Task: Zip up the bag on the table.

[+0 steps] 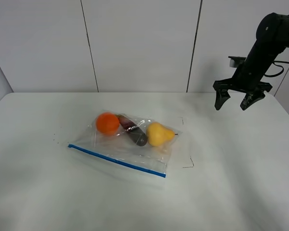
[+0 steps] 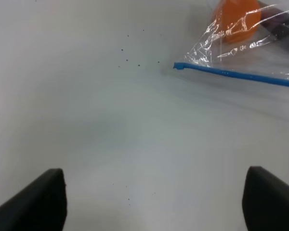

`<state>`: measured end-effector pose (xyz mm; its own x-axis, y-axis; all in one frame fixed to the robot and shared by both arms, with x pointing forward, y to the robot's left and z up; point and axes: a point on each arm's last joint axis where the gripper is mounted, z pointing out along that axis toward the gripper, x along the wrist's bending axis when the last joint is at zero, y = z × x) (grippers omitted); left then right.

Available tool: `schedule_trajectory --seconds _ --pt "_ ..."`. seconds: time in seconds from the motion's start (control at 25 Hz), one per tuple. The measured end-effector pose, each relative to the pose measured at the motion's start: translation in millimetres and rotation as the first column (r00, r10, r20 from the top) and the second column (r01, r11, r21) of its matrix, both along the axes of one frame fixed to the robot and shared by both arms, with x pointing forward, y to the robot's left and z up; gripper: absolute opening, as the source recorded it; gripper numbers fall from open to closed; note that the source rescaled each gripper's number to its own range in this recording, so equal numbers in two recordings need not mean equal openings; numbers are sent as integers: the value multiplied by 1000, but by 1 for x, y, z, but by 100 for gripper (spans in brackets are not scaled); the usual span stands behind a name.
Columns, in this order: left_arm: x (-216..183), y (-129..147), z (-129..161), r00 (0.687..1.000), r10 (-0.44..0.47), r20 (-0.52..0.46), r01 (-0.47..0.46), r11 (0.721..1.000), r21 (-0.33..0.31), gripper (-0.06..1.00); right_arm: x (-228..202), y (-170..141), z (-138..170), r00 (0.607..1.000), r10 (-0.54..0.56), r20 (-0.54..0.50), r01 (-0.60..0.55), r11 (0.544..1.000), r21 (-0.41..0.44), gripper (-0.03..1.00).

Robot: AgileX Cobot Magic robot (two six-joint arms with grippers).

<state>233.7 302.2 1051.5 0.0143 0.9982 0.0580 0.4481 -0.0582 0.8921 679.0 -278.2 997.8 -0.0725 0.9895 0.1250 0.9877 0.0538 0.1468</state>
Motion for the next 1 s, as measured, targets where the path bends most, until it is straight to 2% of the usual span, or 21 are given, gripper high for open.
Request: schedule_trajectory --seconds 0.24,0.4,0.72,1.0 --pt "0 0 0 1000 0 0 0 1000 0 94 -10 -1 4 1000 1 -11 -1 1000 -5 95" --pt "0 0 0 1000 0 0 0 1000 0 94 -38 -2 20 1000 4 -18 -4 1000 -17 94" --pt "0 0 0 1000 0 0 0 1000 0 94 -135 -4 45 999 -1 -50 0 1000 -18 94" --pt "0 0 0 1000 0 0 0 1000 0 94 -241 -6 37 996 -23 -82 21 1000 -21 94"
